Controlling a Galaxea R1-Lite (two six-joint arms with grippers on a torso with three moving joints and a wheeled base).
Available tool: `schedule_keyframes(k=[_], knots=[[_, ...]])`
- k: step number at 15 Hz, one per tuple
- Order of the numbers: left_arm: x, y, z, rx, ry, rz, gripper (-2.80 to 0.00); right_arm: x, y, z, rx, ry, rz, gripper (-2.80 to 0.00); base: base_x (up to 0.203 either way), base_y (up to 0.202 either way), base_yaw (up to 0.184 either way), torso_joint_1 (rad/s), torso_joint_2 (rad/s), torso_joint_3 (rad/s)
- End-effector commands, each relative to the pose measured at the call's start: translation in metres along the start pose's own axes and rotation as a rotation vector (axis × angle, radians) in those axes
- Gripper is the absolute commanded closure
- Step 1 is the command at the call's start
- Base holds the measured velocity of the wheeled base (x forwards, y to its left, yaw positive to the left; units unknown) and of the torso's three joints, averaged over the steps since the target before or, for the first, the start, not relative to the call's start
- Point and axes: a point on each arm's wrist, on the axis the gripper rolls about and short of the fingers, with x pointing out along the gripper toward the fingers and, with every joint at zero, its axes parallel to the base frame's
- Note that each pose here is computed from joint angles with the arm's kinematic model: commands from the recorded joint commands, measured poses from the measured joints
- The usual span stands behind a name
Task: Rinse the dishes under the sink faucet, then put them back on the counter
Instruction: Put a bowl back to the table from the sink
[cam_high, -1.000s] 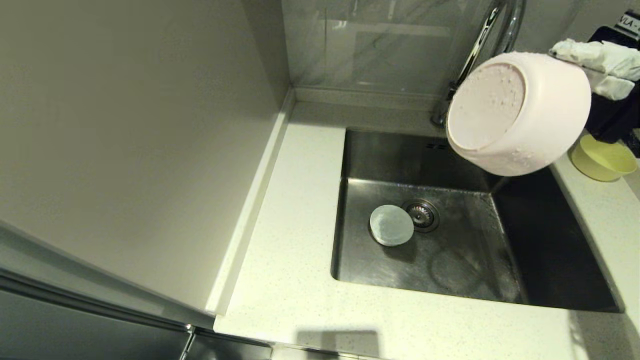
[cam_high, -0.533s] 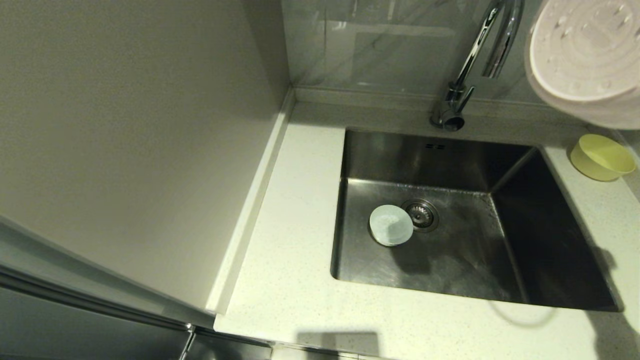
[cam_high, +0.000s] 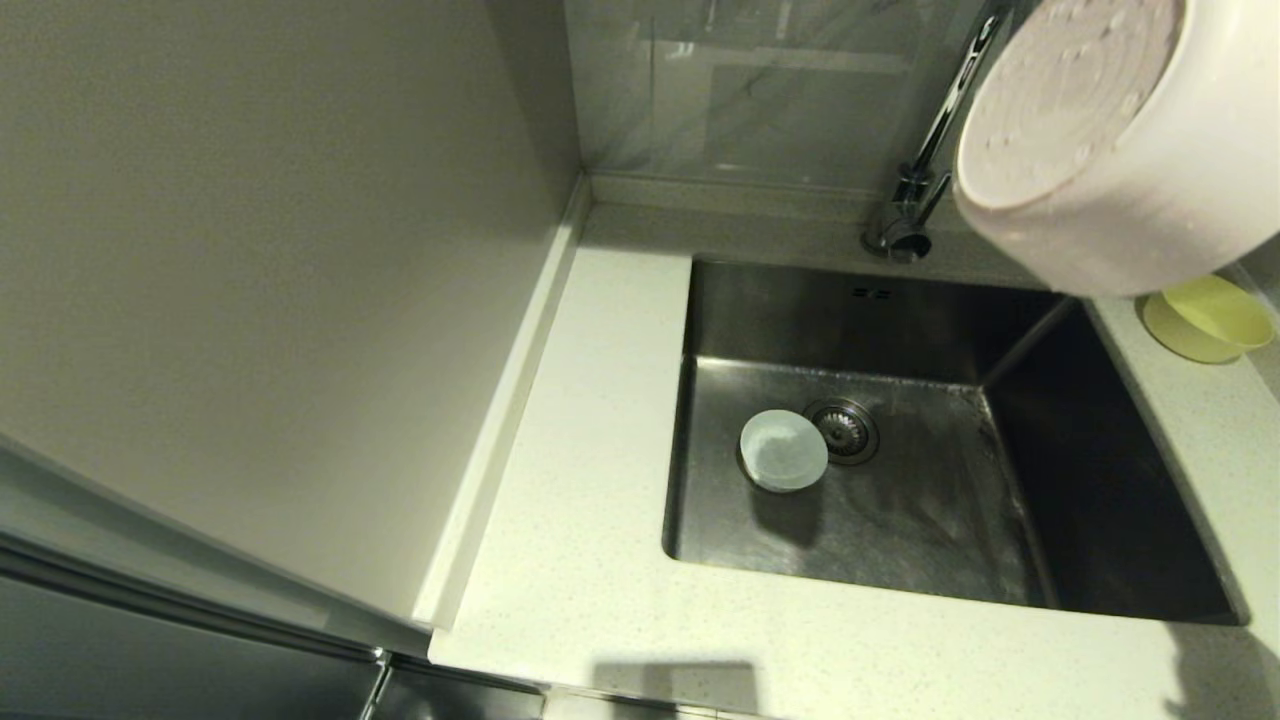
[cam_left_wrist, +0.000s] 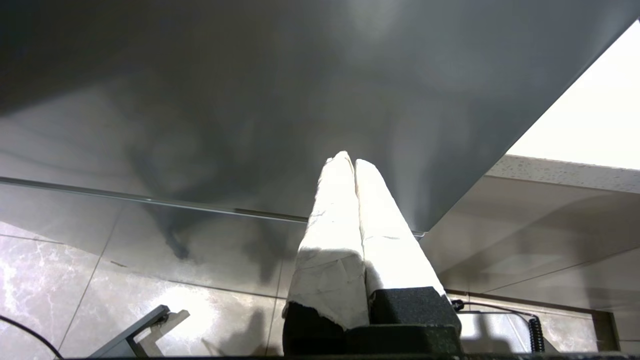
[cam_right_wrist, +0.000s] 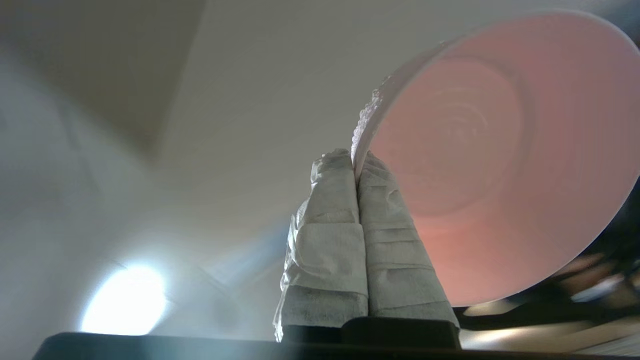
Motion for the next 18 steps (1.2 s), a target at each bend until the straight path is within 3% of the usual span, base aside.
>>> schedule_keyframes(k=[1,2,3,5,6,8,10,11,12,14,15,18], knots=[[0.0,0.0,0.0,-0.001,-0.002,0.001,0.0,0.002,-0.032,0.025,0.328,0.012,-0.082,0.0,0.0,0.0,0.0,0.0,0.0,0.0],[0.0,0.0,0.0,-0.001,-0.002,0.001,0.0,0.003,-0.045,0.029,0.451,0.03,-0.116,0.0,0.0,0.0,0.0,0.0,0.0,0.0],[0.0,0.0,0.0,-0.001,-0.002,0.001,0.0,0.004,-0.057,0.033,0.522,0.039,-0.138,0.0,0.0,0.0,0.0,0.0,0.0,0.0],[0.0,0.0,0.0,-0.001,-0.002,0.001,0.0,0.0,-0.068,0.038,0.512,0.033,-0.137,0.0,0.0,0.0,0.0,0.0,0.0,0.0],[0.0,0.0,0.0,-0.001,-0.002,0.001,0.0,-0.007,-0.059,0.036,0.48,0.025,-0.117,0.0,0.0,0.0,0.0,0.0,0.0,0.0],[0.0,0.0,0.0,-0.001,-0.002,0.001,0.0,-0.017,-0.023,0.013,0.314,0.041,-0.084,0.0,0.0,0.0,0.0,0.0,0.0,0.0],[0.0,0.0,0.0,-0.001,-0.002,0.001,0.0,-0.022,0.014,-0.019,0.078,0.053,-0.061,0.0,0.0,0.0,0.0,0.0,0.0,0.0],[0.0,0.0,0.0,-0.001,-0.002,0.001,0.0,-0.021,0.028,-0.035,-0.051,0.072,-0.056,0.0,0.0,0.0,0.0,0.0,0.0,0.0],[0.0,0.0,0.0,-0.001,-0.002,0.001,0.0,-0.016,0.033,-0.045,-0.117,0.11,-0.063,0.0,0.0,0.0,0.0,0.0,0.0,0.0],[0.0,0.0,0.0,-0.001,-0.002,0.001,0.0,0.006,0.024,-0.04,-0.073,0.209,-0.103,0.0,0.0,0.0,0.0,0.0,0.0,0.0],[0.0,0.0,0.0,-0.001,-0.002,0.001,0.0,0.013,0.013,-0.026,0.0,0.219,-0.119,0.0,0.0,0.0,0.0,0.0,0.0,0.0],[0.0,0.0,0.0,-0.001,-0.002,0.001,0.0,0.023,-0.053,0.034,0.273,0.078,-0.14,0.0,0.0,0.0,0.0,0.0,0.0,0.0]])
